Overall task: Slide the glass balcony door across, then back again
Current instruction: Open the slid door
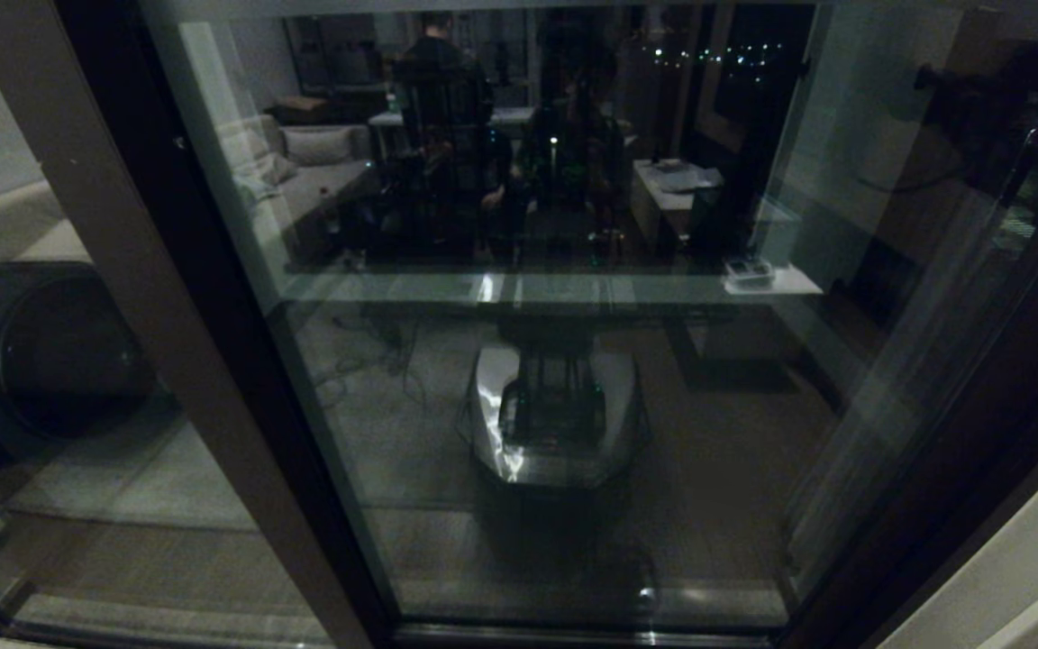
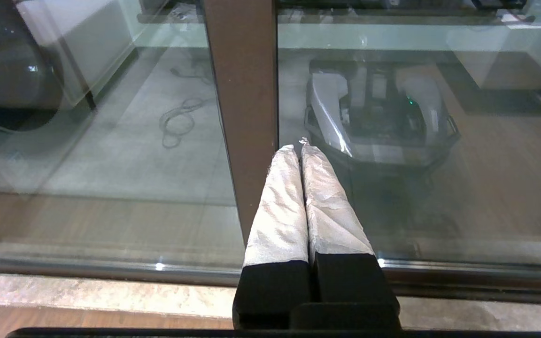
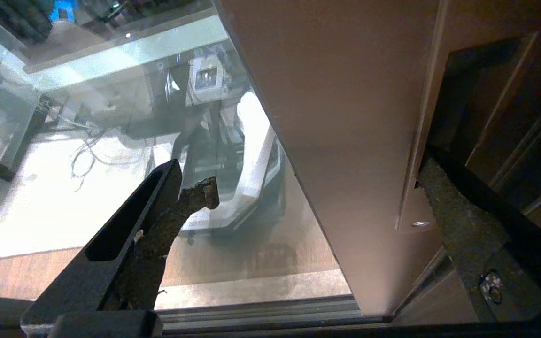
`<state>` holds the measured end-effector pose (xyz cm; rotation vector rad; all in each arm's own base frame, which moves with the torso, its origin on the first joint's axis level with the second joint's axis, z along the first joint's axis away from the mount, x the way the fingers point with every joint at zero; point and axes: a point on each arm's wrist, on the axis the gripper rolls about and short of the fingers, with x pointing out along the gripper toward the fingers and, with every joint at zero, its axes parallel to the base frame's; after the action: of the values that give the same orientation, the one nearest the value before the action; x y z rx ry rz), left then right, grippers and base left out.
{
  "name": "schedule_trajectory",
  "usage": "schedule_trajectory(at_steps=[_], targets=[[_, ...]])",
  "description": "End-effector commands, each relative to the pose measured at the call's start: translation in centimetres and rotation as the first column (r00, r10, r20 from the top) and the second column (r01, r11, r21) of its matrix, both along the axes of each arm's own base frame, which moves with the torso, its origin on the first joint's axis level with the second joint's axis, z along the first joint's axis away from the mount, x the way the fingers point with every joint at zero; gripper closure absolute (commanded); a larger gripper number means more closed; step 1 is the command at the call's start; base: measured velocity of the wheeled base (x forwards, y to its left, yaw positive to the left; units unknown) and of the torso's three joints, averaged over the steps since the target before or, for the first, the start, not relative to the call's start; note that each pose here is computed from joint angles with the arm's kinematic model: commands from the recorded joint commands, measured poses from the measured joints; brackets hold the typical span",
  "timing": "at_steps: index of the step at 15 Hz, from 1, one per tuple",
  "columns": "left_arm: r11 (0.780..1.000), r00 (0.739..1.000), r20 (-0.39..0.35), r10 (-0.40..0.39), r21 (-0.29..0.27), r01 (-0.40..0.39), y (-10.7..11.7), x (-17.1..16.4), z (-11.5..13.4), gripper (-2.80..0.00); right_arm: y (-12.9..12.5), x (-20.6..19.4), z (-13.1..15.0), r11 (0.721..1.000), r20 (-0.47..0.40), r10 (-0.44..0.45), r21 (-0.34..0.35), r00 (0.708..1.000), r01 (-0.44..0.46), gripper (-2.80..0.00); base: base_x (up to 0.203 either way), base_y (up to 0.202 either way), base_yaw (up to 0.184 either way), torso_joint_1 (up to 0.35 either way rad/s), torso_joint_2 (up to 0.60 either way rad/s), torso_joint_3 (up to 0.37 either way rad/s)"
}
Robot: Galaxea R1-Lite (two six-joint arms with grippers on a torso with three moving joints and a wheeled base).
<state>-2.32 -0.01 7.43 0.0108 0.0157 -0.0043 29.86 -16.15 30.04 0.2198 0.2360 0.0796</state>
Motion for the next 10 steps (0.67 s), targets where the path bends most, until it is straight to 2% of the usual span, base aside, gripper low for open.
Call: schedule_trajectory(at_steps=[1, 10], targets=[[1.0, 1.0, 0.0, 0.001, 0.0, -0.001, 0.0, 0.0, 0.0, 0.0, 0.2, 0.0, 0.1, 1.0, 0.008, 0.013, -0.001, 1.0, -0.013, -2.8, 0.0, 0.0, 0.0, 0.0, 0.0, 0.0], [1.0, 1.0, -0.001, 0.0, 0.0, 0.0, 0.0, 0.0, 0.0, 0.0, 1.3, -0.2, 0.0, 0.999, 0.002, 0.037, 0.002, 0.999, -0.037, -2.8, 0.0, 0.0, 0.0, 0.0, 0.0, 0.0]])
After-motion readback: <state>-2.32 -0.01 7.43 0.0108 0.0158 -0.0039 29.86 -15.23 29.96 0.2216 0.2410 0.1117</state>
